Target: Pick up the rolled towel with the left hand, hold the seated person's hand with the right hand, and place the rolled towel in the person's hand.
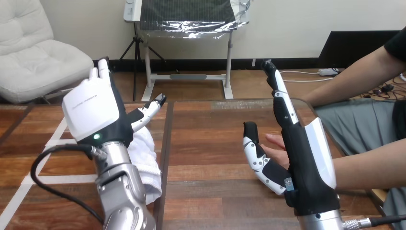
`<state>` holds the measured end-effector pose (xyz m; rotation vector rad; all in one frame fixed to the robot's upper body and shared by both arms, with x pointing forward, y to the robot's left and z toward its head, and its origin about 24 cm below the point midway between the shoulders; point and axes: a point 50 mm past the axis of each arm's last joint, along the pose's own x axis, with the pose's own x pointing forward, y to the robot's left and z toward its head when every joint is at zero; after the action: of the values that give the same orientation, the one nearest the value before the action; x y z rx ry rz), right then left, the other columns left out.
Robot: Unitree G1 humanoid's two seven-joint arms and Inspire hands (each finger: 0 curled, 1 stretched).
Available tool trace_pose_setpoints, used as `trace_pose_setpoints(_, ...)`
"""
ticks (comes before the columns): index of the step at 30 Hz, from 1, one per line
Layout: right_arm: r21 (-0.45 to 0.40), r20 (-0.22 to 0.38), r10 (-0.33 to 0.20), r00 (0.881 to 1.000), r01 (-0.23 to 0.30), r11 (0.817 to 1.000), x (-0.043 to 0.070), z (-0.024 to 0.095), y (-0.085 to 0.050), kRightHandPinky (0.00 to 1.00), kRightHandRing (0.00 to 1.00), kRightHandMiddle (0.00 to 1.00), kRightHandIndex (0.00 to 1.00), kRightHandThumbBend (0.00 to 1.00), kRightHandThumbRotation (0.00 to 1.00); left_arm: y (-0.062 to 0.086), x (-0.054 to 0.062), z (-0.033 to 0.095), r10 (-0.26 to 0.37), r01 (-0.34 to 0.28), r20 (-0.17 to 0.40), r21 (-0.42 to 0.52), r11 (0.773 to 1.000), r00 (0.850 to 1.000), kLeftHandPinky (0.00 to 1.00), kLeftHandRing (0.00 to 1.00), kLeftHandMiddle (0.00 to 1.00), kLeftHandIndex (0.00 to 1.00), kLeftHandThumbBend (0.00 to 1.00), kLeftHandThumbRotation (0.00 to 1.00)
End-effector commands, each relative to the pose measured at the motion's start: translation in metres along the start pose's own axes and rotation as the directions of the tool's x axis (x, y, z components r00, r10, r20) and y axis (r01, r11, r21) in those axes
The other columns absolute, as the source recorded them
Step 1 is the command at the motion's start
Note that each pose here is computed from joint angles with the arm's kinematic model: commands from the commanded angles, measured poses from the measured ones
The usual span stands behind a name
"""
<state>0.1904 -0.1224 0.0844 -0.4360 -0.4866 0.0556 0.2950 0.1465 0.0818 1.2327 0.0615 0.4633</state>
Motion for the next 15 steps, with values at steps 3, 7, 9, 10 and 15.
trace_pose_setpoints(3, -0.009, 0.071, -0.029, 0.997, 0.029, 1.0, 0.015, 0.01, -0.007, 1.0, 1.0, 1.0, 1.0, 0.0, 0.0, 0.01, 0.016, 0.015, -0.002, 0.002, 0.023, 0.005, 1.0, 1.0, 0.83, 0.9, 0.94, 0.96, 0.88, 0.86)
trace_pose_setpoints(7, -0.013, 0.069, -0.021, 0.997, 0.021, 1.0, 0.015, 0.011, -0.008, 1.0, 1.0, 1.0, 1.0, 0.0, 0.0, 0.007, 0.018, 0.015, -0.046, 0.046, 0.001, 0.021, 0.999, 0.999, 0.84, 0.9, 0.94, 0.97, 0.89, 0.88)
trace_pose_setpoints(9, -0.014, 0.068, -0.019, 0.998, 0.02, 1.0, 0.015, 0.011, -0.008, 1.0, 1.0, 1.0, 1.0, 0.0, 0.0, 0.006, 0.018, 0.015, -0.062, 0.062, -0.007, 0.03, 0.998, 0.998, 0.83, 0.9, 0.94, 0.98, 0.89, 0.89)
trace_pose_setpoints(10, -0.015, 0.066, -0.017, 0.998, 0.018, 1.0, 0.015, 0.011, -0.008, 1.0, 1.0, 1.0, 1.0, 0.0, 0.0, 0.004, 0.019, 0.015, -0.077, 0.077, -0.015, 0.037, 0.996, 0.997, 0.83, 0.9, 0.94, 0.98, 0.9, 0.9)
trace_pose_setpoints(15, -0.024, 0.059, -0.009, 0.998, 0.011, 1.0, 0.015, 0.011, -0.008, 1.0, 1.0, 1.0, 1.0, 0.0, 0.0, 0.0, 0.02, 0.015, -0.124, 0.127, -0.043, 0.058, 0.99, 0.991, 0.8, 0.88, 0.94, 0.99, 0.92, 0.95)
